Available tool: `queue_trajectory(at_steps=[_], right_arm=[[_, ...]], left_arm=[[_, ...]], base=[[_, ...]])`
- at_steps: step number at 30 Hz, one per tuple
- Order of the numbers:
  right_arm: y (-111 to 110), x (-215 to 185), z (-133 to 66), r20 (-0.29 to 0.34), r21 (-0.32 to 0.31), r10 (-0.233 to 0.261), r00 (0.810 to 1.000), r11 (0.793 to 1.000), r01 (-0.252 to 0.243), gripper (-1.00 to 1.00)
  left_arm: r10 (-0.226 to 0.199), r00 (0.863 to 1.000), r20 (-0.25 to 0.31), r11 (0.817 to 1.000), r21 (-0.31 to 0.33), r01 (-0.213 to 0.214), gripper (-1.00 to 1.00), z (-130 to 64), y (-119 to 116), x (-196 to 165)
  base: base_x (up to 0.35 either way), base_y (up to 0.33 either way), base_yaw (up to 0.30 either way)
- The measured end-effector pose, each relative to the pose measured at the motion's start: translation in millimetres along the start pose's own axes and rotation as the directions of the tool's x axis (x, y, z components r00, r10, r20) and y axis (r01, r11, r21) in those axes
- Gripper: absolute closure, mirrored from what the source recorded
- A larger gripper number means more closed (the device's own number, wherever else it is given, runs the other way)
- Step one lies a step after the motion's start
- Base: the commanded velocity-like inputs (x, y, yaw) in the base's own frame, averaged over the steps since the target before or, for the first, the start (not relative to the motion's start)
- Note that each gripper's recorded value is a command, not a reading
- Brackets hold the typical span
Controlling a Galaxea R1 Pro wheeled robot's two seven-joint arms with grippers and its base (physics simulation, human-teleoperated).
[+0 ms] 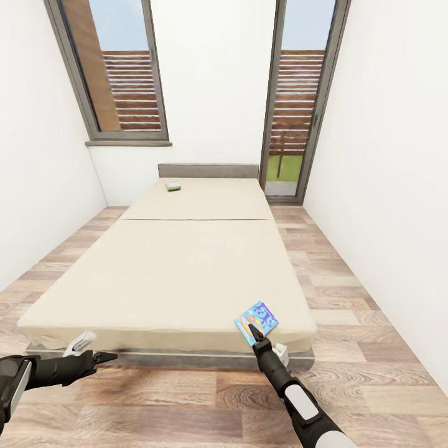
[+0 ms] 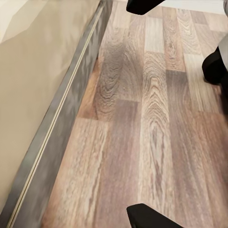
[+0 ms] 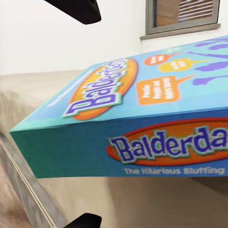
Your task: Put all the toys in the child's room - the three board games (two on the bed and one on the table), the two jigsaw puzzles on the table, and the tennis ball on the table - inside the toy box on the table in the child's room.
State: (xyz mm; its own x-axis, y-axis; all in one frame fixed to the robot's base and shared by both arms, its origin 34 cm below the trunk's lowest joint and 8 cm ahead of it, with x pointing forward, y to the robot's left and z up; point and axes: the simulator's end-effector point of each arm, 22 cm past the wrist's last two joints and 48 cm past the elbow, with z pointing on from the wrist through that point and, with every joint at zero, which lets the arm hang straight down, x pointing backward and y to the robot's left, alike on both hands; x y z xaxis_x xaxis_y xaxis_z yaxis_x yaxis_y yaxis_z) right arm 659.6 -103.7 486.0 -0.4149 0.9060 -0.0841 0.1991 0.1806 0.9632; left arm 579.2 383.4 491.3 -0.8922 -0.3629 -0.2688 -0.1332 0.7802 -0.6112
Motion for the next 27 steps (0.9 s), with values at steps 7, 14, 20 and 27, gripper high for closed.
queue_trajectory(at_steps=[7,14,20,27], right_arm=[[0.0,0.1,0.0,0.0,0.0,0.0,1.0,1.0,0.0,-1.0],[1.1,0.2,0.0,-0.001,-0.005,0.001,1.0,1.0,-0.001,-1.0],[1.3,0.2,0.0,-0.001,-0.006,0.001,1.0,1.0,-0.001,-1.0],[1.0,0.2,0.0,-0.001,-0.005,0.001,1.0,1.0,-0.001,-1.0]], left_arm=[[0.0,1.0,0.0,1.0,0.0,0.0,-1.0,0.0,0.1,0.2],[0.0,1.0,0.0,1.0,0.0,0.0,-1.0,0.0,0.2,0.3],[0.0,1.0,0.0,1.0,0.0,0.0,-1.0,0.0,0.1,0.1],[0.0,1.0,0.0,1.0,0.0,0.0,-1.0,0.0,0.1,0.1]], base=[[-0.005,0.0,0.0],[0.0,0.0,0.0],[0.0,0.0,0.0],[0.0,0.0,0.0]])
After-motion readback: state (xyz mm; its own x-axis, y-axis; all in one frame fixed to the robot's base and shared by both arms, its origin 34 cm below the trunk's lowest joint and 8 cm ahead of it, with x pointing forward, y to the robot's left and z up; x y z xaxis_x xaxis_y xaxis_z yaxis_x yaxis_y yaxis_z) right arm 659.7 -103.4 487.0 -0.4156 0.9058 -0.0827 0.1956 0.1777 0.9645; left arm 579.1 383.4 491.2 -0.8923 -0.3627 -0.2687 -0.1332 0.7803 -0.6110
